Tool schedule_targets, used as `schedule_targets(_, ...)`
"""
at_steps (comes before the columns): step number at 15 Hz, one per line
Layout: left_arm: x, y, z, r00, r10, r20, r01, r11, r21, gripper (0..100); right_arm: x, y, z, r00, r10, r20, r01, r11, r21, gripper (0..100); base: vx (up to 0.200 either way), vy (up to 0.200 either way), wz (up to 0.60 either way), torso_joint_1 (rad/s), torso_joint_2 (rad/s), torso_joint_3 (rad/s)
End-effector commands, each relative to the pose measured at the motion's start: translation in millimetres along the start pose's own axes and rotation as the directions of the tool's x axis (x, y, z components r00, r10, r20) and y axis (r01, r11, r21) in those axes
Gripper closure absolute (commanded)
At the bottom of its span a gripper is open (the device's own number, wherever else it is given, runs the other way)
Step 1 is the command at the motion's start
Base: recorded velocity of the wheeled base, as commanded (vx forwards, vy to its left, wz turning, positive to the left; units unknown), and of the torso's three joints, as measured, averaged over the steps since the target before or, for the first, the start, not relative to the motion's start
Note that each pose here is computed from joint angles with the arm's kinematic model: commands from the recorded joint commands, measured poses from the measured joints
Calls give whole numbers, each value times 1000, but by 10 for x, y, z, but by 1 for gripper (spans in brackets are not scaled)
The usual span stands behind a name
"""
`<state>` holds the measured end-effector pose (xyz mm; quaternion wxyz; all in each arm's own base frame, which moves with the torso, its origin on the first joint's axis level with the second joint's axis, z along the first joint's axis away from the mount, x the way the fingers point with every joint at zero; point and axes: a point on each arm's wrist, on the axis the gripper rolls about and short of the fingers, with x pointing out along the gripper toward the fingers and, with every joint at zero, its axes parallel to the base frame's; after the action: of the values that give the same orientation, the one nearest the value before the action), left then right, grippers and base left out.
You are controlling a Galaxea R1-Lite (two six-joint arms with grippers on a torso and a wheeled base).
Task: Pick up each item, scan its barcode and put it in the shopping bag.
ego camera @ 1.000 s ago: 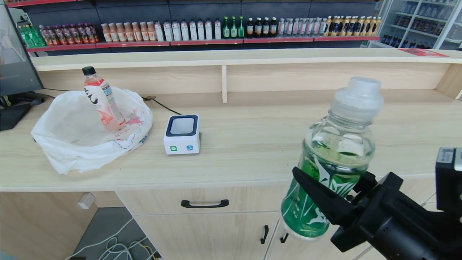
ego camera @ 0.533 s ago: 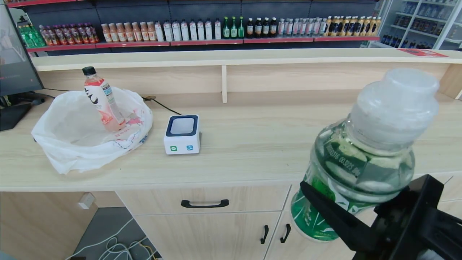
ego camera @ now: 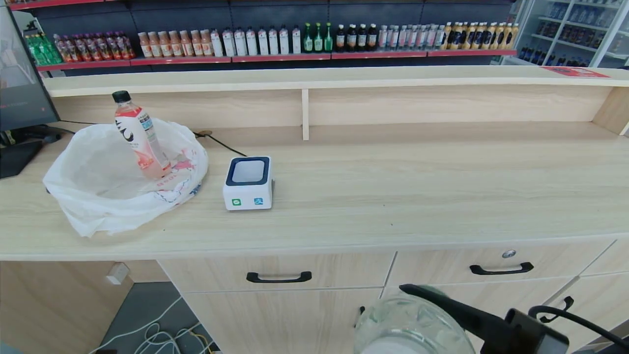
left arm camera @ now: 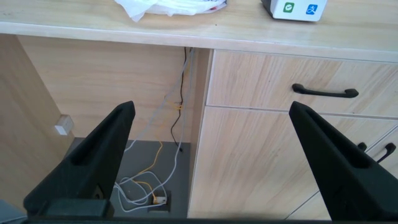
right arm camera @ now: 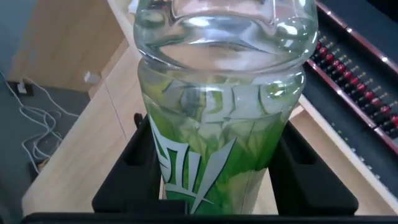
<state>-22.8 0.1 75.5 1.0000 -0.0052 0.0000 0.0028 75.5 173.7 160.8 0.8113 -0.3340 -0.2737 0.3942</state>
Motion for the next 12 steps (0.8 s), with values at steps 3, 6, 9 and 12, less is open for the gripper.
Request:
schedule_targets(3,0,0,0,1000,1,0,-1,1000,0,0,216,-13,97,990,42,138,-24,991,-132,100,0,0,0,0,0,0)
schedule_targets(6,0,0,0,1000,1,0,-1,1000,0,0,314,-38,-9,991,51,128,-25,980,-199,100,0,0,0,0,0,0)
schedule_targets(9,0,0,0,1000,1,0,-1,1000,0,0,304,-86,-52,993,35,112,-7,971,-238,100,0,0,0,0,0,0)
schedule_targets(12,0,0,0,1000,1,0,-1,1000,0,0,258,-213,-68,992,-2,125,45,937,-346,100,0,0,0,0,0,0)
